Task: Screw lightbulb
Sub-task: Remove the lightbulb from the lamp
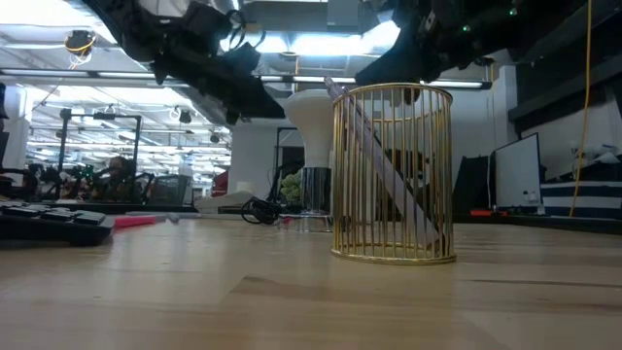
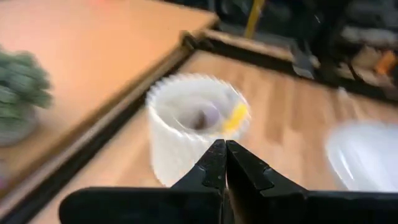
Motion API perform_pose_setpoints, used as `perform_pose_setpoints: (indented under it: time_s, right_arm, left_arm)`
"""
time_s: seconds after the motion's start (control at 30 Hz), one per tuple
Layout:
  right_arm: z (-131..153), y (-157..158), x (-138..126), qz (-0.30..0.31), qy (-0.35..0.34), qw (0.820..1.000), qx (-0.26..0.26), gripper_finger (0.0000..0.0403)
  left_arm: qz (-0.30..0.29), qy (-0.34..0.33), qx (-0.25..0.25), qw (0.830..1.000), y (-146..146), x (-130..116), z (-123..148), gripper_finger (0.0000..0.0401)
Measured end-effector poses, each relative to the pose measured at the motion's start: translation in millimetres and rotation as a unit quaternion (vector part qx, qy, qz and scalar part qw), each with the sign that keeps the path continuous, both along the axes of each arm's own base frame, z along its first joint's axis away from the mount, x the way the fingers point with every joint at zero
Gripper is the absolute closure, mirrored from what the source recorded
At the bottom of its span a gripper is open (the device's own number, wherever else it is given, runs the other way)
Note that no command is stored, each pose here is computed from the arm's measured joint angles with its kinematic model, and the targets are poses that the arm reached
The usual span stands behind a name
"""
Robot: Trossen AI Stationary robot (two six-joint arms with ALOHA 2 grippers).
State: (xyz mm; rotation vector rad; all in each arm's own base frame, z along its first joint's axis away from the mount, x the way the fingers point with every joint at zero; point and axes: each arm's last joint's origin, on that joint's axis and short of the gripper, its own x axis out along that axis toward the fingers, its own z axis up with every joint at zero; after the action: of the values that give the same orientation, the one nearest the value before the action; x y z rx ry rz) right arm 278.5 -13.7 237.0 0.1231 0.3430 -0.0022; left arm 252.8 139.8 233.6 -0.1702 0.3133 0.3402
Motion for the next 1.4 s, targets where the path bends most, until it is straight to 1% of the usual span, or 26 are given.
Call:
perform_pose_setpoints:
  time_s: [0.1,0.27,0.37,0.57,0.73,0.83,1.07,1.3,1.4]
  right_arm:
    - [-7,4,7,0.008,0.001,1.0,0.0,0.0398]
    - [-17,6,13,-0.001,0.013,1.0,-0.005,0.0398]
    - [-19,6,14,-0.005,0.016,1.0,-0.005,0.0398]
    - [-19,6,14,-0.006,0.015,1.0,-0.005,0.0398]
    - [-20,4,13,-0.038,0.022,0.999,-0.014,0.0398]
    - [-20,4,13,-0.04,0.026,0.999,-0.014,0.0398]
    - [-22,3,11,-0.064,0.039,0.997,-0.01,0.0398]
    - [-23,2,11,-0.086,0.041,0.995,-0.012,0.0398]
    - [-23,0,11,-0.103,0.042,0.994,-0.018,0.0398]
  left_arm:
    - [-0.026,0.021,0.003,0.999,-7,5,-6,0.0398]
    - [-0.065,0.029,0.02,0.997,-23,13,-8,0.0398]
    - [-0.083,0.029,0.022,0.996,-33,17,-8,0.0398]
    - [-0.108,0.049,0.012,0.993,-48,21,-12,0.0398]
    - [-0.123,0.05,0.015,0.991,-59,25,-12,0.0398]
    - [-0.127,0.05,0.016,0.99,-64,26,-12,0.0398]
    - [-0.125,0.047,-0.012,0.991,-71,27,-12,0.0398]
    - [-0.119,0.064,-0.049,0.99,-73,25,-16,0.0398]
    - [-0.125,0.078,-0.065,0.987,-75,25,-19,0.0398]
